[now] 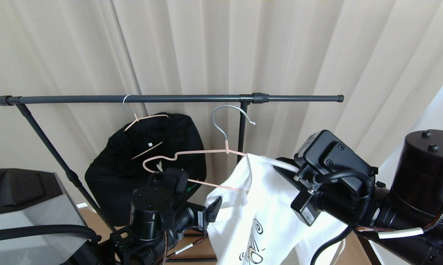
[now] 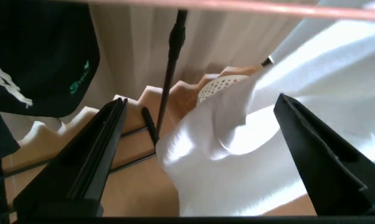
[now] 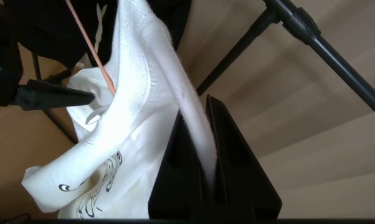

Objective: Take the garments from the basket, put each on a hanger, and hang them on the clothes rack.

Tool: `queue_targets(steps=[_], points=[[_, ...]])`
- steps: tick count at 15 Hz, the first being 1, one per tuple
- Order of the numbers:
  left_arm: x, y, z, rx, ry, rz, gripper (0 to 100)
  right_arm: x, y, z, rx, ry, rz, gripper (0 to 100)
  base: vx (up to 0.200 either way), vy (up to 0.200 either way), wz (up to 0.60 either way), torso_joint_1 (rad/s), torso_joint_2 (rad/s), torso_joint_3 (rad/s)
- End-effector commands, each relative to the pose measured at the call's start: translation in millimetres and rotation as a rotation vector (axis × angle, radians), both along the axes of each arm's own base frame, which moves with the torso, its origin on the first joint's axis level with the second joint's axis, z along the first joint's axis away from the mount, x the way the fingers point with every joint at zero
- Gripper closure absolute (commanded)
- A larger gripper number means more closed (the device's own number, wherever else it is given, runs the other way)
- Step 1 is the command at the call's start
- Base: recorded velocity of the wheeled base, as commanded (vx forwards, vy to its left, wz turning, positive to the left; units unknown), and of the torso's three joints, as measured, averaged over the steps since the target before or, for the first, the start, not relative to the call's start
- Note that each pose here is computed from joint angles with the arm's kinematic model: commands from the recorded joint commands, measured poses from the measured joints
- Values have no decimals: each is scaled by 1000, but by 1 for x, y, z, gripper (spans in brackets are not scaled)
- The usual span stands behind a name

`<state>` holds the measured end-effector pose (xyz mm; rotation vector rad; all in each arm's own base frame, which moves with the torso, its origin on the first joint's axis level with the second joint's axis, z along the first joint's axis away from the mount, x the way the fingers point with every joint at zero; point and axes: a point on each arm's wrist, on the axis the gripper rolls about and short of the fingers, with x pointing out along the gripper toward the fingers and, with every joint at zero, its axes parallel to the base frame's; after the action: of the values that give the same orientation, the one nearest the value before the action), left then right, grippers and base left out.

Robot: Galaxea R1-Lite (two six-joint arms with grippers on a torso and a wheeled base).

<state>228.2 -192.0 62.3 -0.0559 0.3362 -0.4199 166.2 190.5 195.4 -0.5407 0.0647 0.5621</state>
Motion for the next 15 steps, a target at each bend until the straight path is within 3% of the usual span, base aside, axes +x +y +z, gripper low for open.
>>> queue_targets(steps=[1, 9, 10, 15], points=[[4, -2, -8, 13, 13, 10, 0, -2, -1, 2, 6, -6, 4, 100, 0, 0, 0, 0, 0, 0], [3, -1, -16, 35, 33, 9, 0, 0, -10, 10, 28, -27, -30, 100, 0, 0, 0, 0, 0, 0], [4, -1, -16, 34, 32, 11, 100, 1, -10, 10, 30, -28, -28, 100, 0, 0, 0, 0, 0, 0], [8, 5, -5, 18, -3, 56, 100, 12, -19, 8, 25, -20, -78, 100, 0, 0, 0, 0, 0, 0]])
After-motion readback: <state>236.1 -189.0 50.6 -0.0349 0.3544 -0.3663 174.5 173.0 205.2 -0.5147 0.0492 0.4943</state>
